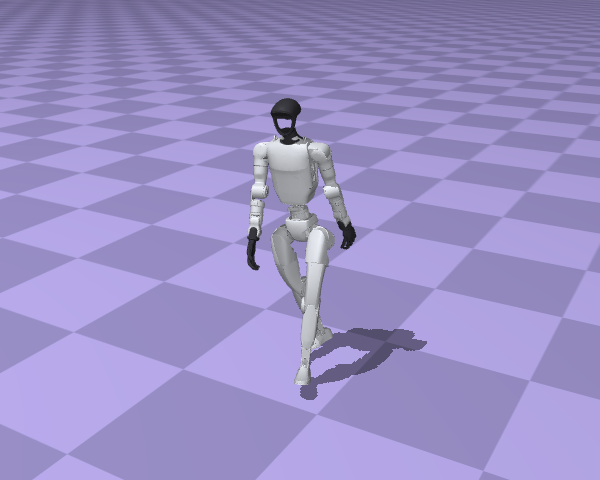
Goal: Walk
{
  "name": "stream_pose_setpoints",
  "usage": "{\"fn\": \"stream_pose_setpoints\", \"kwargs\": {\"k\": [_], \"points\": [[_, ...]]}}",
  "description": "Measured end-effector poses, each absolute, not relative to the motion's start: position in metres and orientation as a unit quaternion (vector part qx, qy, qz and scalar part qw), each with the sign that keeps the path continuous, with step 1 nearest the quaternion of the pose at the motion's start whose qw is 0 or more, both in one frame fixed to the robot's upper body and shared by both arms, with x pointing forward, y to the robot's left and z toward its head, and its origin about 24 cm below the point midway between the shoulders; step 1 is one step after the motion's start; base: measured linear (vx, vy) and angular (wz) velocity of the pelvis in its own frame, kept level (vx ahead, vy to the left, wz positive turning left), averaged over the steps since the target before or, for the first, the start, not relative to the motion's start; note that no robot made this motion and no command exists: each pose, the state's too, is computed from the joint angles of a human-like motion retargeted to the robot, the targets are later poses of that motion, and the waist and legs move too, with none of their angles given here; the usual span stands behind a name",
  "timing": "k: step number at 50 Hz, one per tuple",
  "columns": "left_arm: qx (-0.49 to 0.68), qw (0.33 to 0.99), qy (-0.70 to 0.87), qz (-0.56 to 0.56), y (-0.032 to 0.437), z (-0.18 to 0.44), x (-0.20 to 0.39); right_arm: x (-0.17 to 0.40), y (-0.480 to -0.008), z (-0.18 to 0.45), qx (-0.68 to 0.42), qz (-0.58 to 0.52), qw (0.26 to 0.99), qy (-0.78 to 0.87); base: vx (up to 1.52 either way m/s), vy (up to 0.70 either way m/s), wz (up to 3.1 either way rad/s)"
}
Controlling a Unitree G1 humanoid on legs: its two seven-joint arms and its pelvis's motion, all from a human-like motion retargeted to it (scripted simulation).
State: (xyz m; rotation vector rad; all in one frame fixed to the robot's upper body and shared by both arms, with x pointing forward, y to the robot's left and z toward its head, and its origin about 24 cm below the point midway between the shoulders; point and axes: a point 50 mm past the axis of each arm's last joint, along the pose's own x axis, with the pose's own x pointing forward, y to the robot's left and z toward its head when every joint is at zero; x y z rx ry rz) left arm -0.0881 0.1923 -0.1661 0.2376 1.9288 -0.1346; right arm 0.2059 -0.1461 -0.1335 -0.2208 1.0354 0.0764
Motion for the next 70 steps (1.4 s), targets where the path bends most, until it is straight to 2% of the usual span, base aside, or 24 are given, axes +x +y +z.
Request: {"fn": "stream_pose_setpoints", "kwargs": {"k": [5,8,15,23,26,30,39,44,50,63,70], "points": [[0.114,0.573,0.809,-0.063,0.196,-0.169,-0.073,0.231,-0.142,-0.119,-0.112,0.037,0.877,0.466,0.69,0.15,-0.41],[0.126,0.589,0.795,-0.069,0.200,-0.172,-0.057,0.226,-0.144,-0.123,-0.105,0.038,0.874,0.474,0.86,0.28,-0.77],[0.150,0.639,0.752,-0.060,0.207,-0.176,-0.010,0.153,-0.154,-0.157,-0.095,0.052,0.819,0.563,0.93,0.32,-0.22],[0.222,0.740,0.632,-0.060,0.224,-0.162,0.106,0.080,-0.186,-0.174,-0.102,0.006,0.760,0.641,0.69,0.15,0.29],[0.229,0.777,0.584,-0.058,0.222,-0.151,0.147,0.051,-0.196,-0.177,-0.088,-0.025,0.744,0.662,0.56,0.05,0.45],[0.216,0.821,0.526,-0.057,0.216,-0.133,0.192,0.016,-0.216,-0.176,-0.125,-0.070,0.722,0.677,0.58,0.03,0.56],[0.207,0.871,0.440,-0.070,0.205,-0.106,0.242,-0.033,-0.217,-0.175,-0.056,-0.065,0.682,0.726,0.68,-0.09,0.62],[0.212,0.851,0.473,-0.083,0.206,-0.121,0.218,-0.045,-0.207,-0.175,-0.012,-0.068,0.670,0.739,0.87,-0.26,0.33],[0.188,0.790,0.578,-0.082,0.203,-0.160,0.130,-0.034,-0.196,-0.178,-0.021,-0.054,0.678,0.733,0.88,-0.27,0.07],[0.109,0.642,0.759,-0.026,0.193,-0.177,-0.036,0.093,-0.188,-0.171,-0.091,-0.026,0.768,0.634,0.68,-0.12,-0.15],[0.140,0.571,0.807,-0.059,0.200,-0.166,-0.092,0.152,-0.159,-0.157,-0.036,-0.010,0.822,0.568,0.54,0.00,-0.51]]}}
